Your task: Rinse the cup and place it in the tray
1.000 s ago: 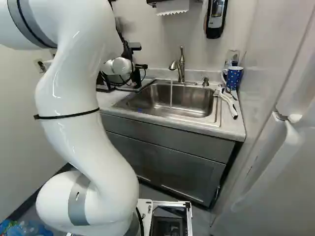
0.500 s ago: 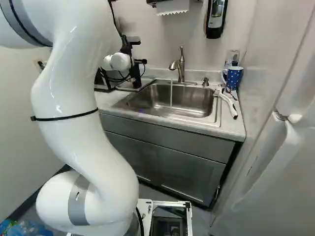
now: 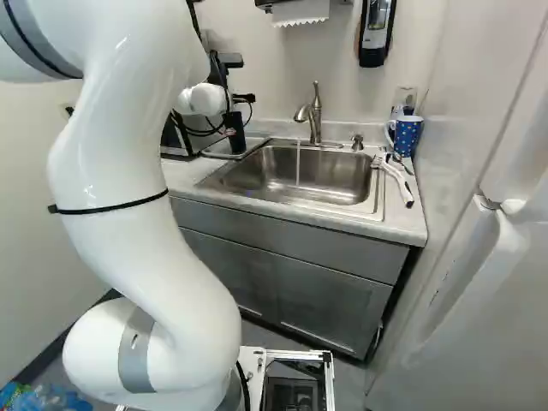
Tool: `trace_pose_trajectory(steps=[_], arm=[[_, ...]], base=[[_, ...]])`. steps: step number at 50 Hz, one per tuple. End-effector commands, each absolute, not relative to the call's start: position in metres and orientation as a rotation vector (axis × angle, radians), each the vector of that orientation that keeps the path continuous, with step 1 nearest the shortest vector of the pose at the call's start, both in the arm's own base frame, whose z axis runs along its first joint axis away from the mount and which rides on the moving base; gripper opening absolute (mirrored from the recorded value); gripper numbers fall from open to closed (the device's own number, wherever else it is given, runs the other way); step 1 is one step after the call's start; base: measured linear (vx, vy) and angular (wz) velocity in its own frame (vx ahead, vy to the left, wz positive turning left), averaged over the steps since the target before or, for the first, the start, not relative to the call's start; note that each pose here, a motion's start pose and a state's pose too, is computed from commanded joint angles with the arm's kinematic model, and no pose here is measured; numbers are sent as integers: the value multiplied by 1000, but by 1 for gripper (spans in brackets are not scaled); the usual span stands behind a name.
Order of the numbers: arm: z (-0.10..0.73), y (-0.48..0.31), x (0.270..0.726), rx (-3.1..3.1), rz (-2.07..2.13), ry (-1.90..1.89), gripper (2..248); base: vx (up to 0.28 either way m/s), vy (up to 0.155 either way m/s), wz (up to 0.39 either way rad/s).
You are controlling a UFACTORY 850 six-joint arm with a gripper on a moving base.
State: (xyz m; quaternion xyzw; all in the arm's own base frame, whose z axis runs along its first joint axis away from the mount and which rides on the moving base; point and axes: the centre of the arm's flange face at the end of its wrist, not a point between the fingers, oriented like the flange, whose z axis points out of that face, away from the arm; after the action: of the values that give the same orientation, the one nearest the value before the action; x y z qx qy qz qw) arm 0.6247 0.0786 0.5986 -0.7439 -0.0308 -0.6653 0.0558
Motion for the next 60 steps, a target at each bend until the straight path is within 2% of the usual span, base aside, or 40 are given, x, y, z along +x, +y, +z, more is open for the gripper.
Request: trace_pose_trajectory(steps=[60], arm=[[648,-13,575,-2447,-1949,79,247]], base=[[0,0,0]])
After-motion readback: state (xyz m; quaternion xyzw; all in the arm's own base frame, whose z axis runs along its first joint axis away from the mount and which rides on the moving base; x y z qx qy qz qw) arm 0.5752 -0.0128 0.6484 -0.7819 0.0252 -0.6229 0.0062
